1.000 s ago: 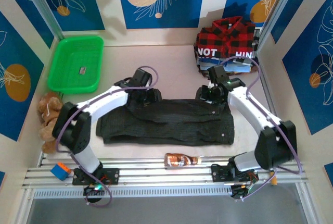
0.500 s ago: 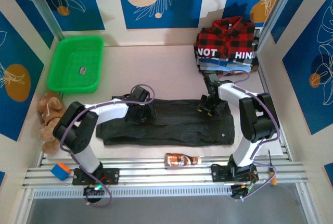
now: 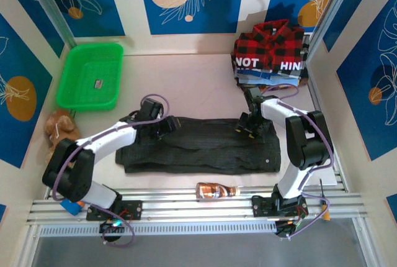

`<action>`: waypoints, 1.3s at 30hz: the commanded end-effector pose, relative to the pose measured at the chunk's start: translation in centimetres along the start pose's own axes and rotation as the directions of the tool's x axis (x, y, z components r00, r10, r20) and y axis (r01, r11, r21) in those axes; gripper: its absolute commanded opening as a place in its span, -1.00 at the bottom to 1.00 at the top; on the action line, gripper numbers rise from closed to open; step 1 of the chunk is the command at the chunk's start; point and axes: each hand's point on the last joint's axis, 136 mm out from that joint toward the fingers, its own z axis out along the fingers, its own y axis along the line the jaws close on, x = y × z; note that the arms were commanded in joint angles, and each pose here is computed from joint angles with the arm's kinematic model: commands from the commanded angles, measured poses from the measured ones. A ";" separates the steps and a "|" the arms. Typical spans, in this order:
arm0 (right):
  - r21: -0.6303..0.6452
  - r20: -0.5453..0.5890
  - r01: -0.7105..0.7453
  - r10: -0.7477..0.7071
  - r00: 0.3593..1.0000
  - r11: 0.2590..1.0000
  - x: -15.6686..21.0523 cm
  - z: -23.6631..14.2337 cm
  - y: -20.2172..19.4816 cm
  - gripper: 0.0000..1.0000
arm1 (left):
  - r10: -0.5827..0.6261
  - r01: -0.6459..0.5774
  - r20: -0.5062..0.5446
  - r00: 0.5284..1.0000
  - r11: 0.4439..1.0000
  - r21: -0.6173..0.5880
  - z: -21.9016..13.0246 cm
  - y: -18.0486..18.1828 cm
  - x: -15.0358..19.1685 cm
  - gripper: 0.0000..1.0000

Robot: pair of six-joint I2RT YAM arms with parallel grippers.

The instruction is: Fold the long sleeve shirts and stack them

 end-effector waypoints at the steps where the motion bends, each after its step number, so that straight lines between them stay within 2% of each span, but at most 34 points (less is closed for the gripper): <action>1: 0.064 -0.014 -0.027 0.028 1.000 0.998 0.4 0.5 -1.7 0.02 | -0.034 0.037 0.046 0.998 0.996 -0.087 -1.9 0.9 -2.4 0.40; 4: 0.047 0.007 -0.027 0.027 1.000 0.999 0.1 -0.3 -1.4 0.02 | -0.114 0.123 0.052 0.992 0.968 -0.219 -2.1 4.6 -2.4 0.32; 9: 0.036 0.043 -0.016 0.015 0.999 0.999 0.1 -1.9 -1.4 0.03 | -0.159 0.171 0.061 0.985 0.928 -0.330 -1.6 7.9 -1.6 0.20; 16: 0.070 0.000 -0.006 0.006 1.000 0.998 2.0 -1.2 -3.1 0.01 | -0.176 0.165 0.010 0.984 0.901 -0.402 1.6 9.8 -0.7 0.16; 22: 0.083 -0.052 -0.018 0.022 0.998 0.996 3.9 -0.5 -3.8 -0.02 | -0.127 0.096 -0.040 0.991 0.890 -0.446 5.2 9.9 -2.5 0.13; 26: 0.079 -0.082 -0.010 0.016 0.996 0.997 5.1 -0.4 -3.3 -0.04 | -0.070 0.049 -0.034 0.997 0.905 -0.423 7.8 8.3 -6.2 0.13; 30: 0.066 -0.132 0.004 0.005 0.991 0.998 6.8 -0.2 -1.6 -0.05 | 0.046 -0.050 -0.019 0.999 0.934 -0.355 11.1 4.5 -11.5 0.13; 35: 0.030 -0.184 0.019 -0.013 0.983 0.999 9.0 0.1 2.2 -0.05 | 0.138 -0.127 0.037 0.990 0.971 -0.204 15.3 -0.4 -17.7 0.13; 39: 0.000 -0.238 0.021 -0.021 0.971 1.000 11.4 1.2 6.1 -0.05 | 0.170 -0.168 0.083 0.982 0.985 -0.031 18.4 -4.5 -21.7 0.13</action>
